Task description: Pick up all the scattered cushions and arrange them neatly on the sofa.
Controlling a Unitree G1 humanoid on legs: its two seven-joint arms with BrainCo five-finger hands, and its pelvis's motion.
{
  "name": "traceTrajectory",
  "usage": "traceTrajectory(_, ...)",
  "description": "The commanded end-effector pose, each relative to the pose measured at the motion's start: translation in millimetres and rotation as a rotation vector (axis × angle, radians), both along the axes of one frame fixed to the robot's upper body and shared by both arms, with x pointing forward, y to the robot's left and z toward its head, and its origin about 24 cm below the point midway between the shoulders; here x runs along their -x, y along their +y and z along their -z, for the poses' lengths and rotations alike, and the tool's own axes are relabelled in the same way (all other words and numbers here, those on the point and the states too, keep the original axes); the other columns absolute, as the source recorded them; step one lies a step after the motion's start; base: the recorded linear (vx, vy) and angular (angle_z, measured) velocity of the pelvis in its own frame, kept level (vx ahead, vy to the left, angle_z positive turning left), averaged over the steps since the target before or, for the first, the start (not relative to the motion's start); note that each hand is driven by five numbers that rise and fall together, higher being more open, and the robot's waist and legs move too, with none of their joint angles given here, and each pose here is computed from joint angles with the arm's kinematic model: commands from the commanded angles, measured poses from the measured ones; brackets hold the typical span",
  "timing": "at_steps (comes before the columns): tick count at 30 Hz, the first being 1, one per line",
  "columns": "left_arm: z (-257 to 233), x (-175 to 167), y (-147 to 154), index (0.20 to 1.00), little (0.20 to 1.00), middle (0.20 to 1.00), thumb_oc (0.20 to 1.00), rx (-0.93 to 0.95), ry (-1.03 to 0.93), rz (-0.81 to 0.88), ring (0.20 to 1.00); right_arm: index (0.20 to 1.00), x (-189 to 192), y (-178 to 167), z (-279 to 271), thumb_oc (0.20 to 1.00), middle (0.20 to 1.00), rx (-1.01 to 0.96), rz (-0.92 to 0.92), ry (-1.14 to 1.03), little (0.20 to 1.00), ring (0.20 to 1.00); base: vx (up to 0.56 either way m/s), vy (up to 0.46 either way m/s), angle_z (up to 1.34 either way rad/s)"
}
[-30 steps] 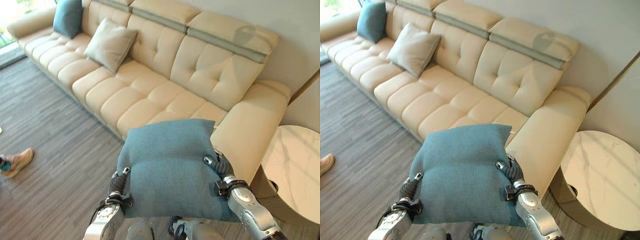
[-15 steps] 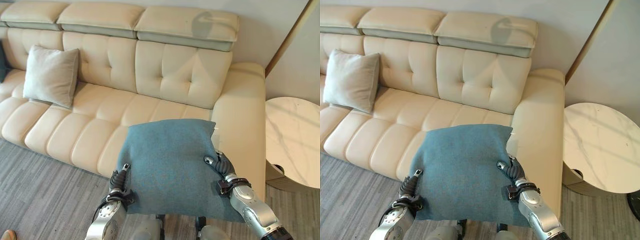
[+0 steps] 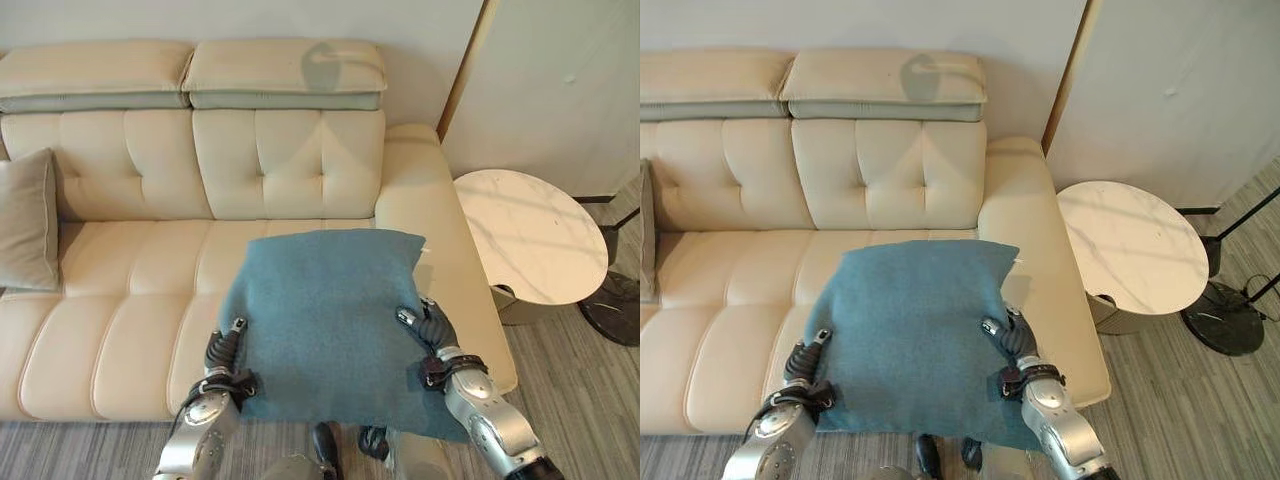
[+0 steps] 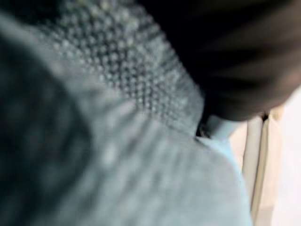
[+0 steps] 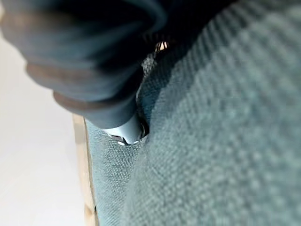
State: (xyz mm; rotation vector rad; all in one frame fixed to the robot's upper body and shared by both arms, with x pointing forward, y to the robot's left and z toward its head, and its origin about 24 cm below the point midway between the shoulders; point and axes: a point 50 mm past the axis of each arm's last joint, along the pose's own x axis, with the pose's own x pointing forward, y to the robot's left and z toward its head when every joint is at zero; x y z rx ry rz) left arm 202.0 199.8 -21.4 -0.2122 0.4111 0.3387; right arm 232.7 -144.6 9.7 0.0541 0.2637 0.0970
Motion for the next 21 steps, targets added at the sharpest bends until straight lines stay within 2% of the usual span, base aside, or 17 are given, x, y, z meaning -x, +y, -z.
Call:
traceTrajectory(1,-41.0,-14.3,-17.3,0.2,0.2,0.2,0.2,0.051,-0.265,0.048,0.2,0.2,-8.0,16.6,-25.9,0.2,0.2,-0.113,-0.068,-0.146,0.2,0.2,0.12,-0.173,0.3)
traceTrajectory(10,-34.4,-9.4,-18.7,0.2,0.2,0.2,0.2,0.049,-0.228,0.031,0.2,0.2,-9.1,20.4,-21.6,0.2,0.2,-0.054,-0.098,-0.13,0.2,0.2,0.14,0.049,-0.07)
traceTrajectory(15,-29.0,-13.6,-24.6,0.2,0.2,0.2,0.2,0.0,-0.2,0.086,0.2,0.2,-16.5,16.8,-27.1,0.2,0.2,0.012,-0.07,-0.171,0.2,0.2,0.15,0.144,-0.22)
traceTrajectory(18,-42.0,-31.9,-25.4,0.2,0.2,0.2,0.2,-0.117,-0.257,0.143,0.2,0.2,-34.0,26.8,-42.1,0.2,0.2,0.057,-0.064,-0.259,0.2,0.2,0.12,0.158,-0.02)
traceTrajectory(21,-83.7,-76.2,-33.8,0.2,0.2,0.2,0.2,-0.292,-0.447,0.135,0.2,0.2,-70.2,48.3,-84.4,0.2,0.2,0.113,-0.037,-0.451,0.2,0.2,-0.19,0.092,-0.08)
